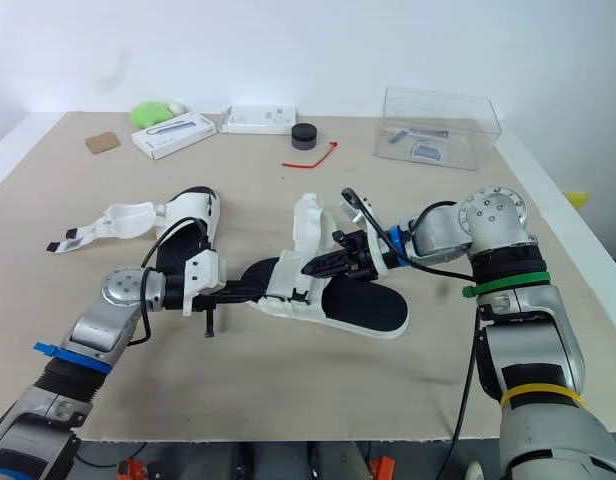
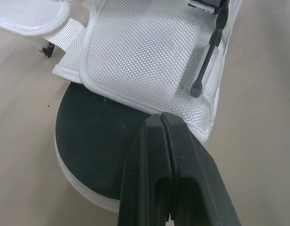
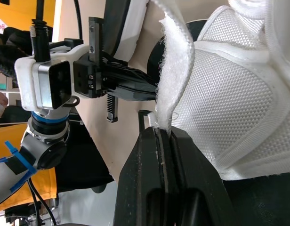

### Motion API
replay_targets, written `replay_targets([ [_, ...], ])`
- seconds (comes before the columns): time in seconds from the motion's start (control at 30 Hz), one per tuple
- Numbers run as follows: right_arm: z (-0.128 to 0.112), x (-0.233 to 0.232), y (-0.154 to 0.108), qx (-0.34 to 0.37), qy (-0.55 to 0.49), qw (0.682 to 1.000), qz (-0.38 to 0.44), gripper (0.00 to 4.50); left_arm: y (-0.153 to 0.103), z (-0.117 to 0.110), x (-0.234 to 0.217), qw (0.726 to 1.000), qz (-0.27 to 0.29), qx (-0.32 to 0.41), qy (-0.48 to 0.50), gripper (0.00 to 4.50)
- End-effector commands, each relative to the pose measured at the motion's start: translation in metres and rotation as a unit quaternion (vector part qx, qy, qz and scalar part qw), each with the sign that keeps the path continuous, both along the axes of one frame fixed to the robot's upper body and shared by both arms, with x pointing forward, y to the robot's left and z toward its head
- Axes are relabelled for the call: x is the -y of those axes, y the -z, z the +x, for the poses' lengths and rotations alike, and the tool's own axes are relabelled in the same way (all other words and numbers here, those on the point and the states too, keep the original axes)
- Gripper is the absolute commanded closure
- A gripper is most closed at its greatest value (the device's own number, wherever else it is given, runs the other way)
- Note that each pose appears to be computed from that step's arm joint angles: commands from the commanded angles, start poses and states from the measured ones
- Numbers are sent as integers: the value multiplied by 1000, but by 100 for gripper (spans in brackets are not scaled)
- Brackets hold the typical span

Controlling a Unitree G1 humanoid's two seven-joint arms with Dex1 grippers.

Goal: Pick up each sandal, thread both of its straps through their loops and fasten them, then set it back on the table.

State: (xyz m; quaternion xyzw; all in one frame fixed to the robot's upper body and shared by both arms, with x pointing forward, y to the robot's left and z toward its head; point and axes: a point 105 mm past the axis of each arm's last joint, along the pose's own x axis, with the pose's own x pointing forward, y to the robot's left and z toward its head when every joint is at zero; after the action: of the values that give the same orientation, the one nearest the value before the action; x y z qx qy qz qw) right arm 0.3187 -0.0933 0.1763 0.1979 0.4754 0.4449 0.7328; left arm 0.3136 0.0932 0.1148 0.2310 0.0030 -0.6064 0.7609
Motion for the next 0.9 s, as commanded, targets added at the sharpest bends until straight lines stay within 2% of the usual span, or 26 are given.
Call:
replay_targets([
  [0.03, 0, 3, 1, 8, 0, 1000, -13, 442, 11, -2, 1, 1000, 15, -14, 3, 450],
  [0.53, -11, -11, -17, 42, -43, 998, 3, 442, 11, -1, 1, 1000, 16, -14, 2, 450],
  [0.9, -11, -14, -14, 31, -36, 999, 8, 442, 12, 0, 4, 1000, 15, -12, 2, 450],
])
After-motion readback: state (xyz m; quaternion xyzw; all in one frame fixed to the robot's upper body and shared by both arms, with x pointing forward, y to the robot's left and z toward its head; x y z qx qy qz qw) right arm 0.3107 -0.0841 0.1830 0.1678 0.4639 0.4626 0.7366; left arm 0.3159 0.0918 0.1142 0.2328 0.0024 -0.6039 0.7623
